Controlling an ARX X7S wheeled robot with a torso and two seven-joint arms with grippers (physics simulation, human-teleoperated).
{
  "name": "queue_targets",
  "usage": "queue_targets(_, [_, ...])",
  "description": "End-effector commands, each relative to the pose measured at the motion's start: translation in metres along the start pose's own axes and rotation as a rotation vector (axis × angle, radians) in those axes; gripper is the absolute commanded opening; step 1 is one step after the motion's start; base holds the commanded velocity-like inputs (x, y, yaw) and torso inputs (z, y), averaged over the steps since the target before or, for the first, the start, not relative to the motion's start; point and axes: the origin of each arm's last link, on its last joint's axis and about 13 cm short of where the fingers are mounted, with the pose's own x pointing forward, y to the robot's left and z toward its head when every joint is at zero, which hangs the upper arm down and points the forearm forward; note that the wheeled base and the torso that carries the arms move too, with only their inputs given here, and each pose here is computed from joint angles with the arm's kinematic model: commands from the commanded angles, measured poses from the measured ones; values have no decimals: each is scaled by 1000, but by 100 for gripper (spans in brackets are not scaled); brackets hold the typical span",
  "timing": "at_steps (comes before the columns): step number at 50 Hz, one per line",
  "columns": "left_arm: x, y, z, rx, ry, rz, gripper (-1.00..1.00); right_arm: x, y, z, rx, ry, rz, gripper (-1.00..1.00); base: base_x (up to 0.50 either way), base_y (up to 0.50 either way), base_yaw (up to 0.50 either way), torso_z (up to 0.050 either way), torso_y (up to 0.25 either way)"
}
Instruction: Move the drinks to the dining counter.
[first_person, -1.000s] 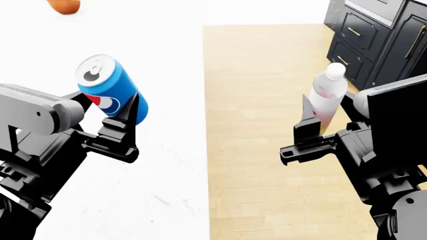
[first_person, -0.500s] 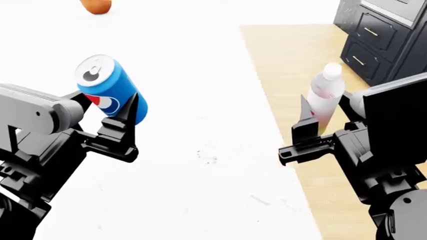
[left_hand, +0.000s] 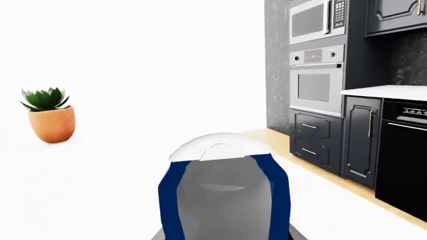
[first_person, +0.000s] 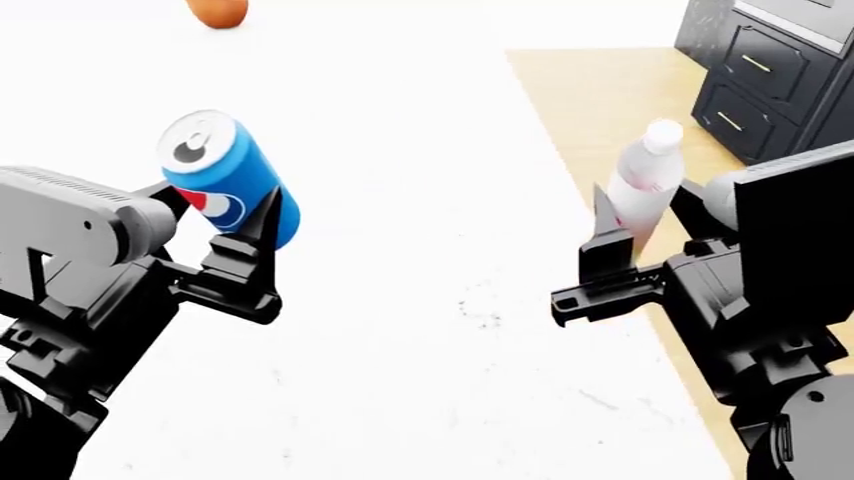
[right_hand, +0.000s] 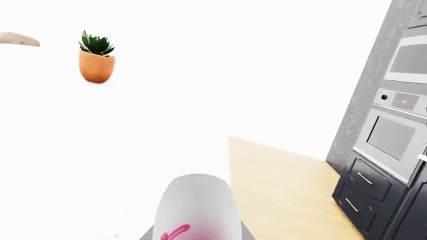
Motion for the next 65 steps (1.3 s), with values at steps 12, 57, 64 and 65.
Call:
queue_targets(12, [-3,0,1,6,22,2,-100,0,2,11,189,-17,93,-100,0,0,0,1,1])
queue_targets(57, [-9,-5,-20,77,262,-79,-100,-2,9,10,266,27,274,-100,0,0,0,0,1])
queue_targets(64, [-9,-6,-28,74,290,-85,-100,-2,9,8,266,32,270,-100,0,0,0,1,0])
queue_targets(65, [-9,-6,-29,71,293,-87,-100,-2,9,9,266,32,269,-100,0,0,0,0,0])
